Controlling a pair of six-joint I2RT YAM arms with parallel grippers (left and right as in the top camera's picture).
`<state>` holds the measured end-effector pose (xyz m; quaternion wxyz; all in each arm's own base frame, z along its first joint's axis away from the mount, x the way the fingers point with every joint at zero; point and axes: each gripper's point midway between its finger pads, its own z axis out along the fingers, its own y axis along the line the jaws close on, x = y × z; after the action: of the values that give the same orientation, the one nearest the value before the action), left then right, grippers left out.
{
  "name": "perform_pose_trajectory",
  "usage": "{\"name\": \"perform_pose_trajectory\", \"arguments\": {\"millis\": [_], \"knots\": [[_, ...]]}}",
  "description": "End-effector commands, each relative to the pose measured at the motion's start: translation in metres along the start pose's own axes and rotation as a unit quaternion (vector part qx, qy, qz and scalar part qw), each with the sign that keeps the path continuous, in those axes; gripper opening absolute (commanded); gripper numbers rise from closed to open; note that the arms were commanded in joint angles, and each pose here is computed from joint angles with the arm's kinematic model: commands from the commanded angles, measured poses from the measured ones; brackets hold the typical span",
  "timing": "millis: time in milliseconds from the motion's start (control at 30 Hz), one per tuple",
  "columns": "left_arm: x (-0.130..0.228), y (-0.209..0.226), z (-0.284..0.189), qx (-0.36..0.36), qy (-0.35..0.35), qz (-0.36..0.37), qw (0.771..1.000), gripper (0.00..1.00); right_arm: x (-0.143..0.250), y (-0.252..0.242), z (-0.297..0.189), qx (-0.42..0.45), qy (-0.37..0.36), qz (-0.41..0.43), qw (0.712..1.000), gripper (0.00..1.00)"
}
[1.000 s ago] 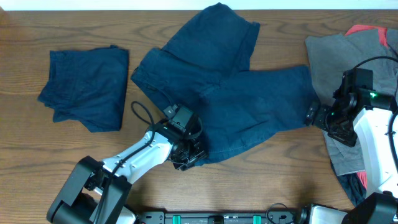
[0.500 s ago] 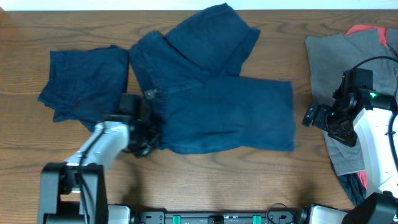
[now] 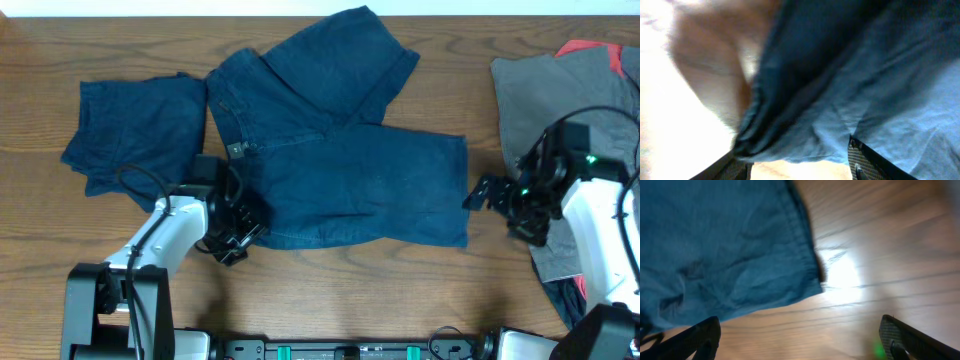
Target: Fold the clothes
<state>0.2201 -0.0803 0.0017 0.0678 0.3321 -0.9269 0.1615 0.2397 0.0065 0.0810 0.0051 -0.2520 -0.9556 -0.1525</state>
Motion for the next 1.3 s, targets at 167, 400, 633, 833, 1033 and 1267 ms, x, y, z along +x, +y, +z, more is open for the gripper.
{"name": "perform_pose_trajectory", "arguments": {"millis": [167,400,633,833,1033,1267], "knots": [[-0.024,-0.005,-0.004,-0.011,-0.068,0.023,0.997,0.58,0.045,0.008,0.063,-0.069,0.059,0.053,0.994,0.99],[-0.025,-0.006,-0.004,-0.009,-0.07,0.024,0.997,0.21,0.039,-0.004,0.09,-0.064,0.019,0.083,0.994,0.99],[-0.023,-0.004,-0.004,-0.013,-0.066,0.023,0.997,0.12,0.005,0.008,0.088,-0.091,-0.051,0.071,0.992,0.94],[-0.019,0.0,-0.004,-0.022,-0.057,0.02,0.998,0.06,-0.002,0.011,0.087,-0.1,-0.063,0.077,0.99,0.01],[-0.018,0.001,-0.003,-0.022,-0.054,0.026,0.998,0.06,0.002,0.009,0.088,-0.095,-0.055,0.077,0.991,0.01],[-0.012,0.0,-0.003,-0.017,-0.04,0.04,0.998,0.06,0.011,0.003,0.081,-0.078,-0.048,0.079,0.993,0.01]]}}
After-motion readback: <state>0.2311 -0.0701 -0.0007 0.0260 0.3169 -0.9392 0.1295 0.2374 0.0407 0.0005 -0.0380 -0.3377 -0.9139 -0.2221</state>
